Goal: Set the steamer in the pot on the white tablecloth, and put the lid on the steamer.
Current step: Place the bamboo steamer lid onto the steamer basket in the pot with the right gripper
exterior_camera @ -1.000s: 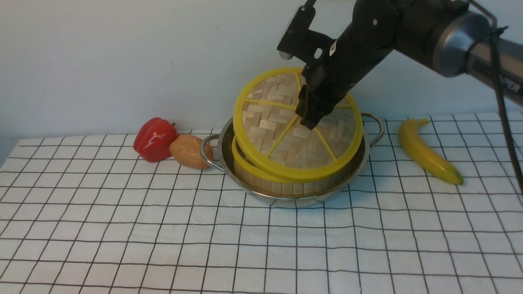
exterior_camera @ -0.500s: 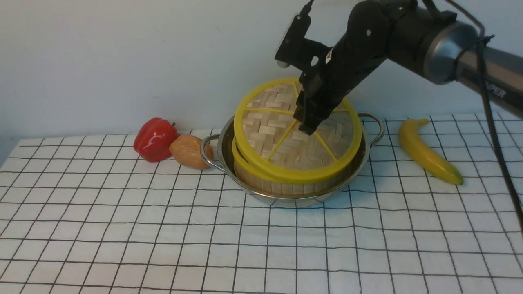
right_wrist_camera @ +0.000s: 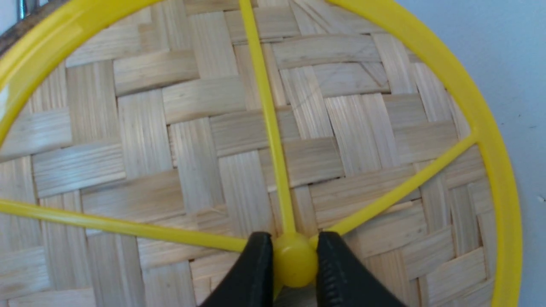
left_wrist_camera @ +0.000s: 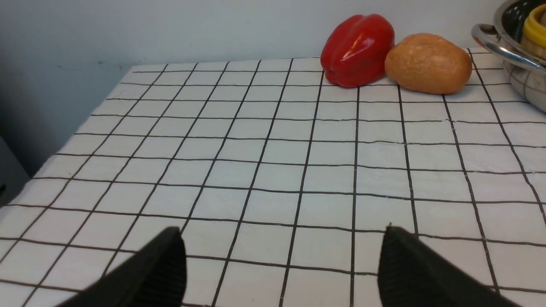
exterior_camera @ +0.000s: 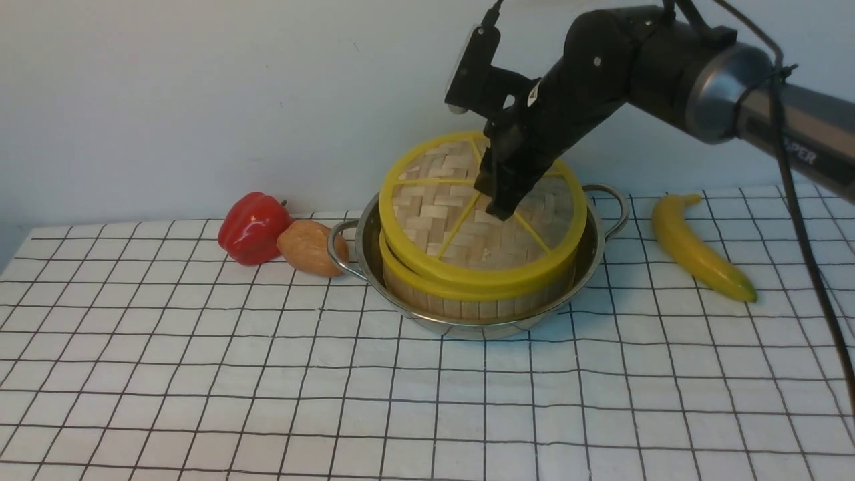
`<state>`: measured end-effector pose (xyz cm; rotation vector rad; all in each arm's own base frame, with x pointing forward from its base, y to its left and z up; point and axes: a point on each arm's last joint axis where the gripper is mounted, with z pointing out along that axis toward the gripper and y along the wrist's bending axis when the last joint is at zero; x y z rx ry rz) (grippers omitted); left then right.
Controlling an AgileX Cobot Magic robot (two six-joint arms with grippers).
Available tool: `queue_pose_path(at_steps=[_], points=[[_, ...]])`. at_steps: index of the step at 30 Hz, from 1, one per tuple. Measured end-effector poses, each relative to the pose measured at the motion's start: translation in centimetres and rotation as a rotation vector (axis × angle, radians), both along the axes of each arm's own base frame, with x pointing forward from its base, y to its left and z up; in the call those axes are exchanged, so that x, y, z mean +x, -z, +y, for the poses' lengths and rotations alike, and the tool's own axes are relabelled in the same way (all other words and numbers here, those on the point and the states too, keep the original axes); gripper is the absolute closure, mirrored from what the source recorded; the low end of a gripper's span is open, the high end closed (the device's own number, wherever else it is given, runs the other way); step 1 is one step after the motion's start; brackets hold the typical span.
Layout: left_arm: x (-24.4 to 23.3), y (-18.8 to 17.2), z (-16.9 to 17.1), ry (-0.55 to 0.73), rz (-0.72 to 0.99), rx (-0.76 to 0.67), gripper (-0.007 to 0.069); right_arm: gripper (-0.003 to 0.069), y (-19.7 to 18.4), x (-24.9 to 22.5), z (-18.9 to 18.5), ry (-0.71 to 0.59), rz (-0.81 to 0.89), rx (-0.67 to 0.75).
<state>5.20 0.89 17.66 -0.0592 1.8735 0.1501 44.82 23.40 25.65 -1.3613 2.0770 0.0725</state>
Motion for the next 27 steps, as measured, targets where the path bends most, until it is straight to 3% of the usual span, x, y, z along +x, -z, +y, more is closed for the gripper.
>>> queue_pose_path(at_steps=[27], points=[[0.0, 0.0, 0.0, 0.000, 0.000, 0.000, 0.0068, 0.0516, 2.9, 1.1, 0.7, -0.001, 0.007, 0.013]])
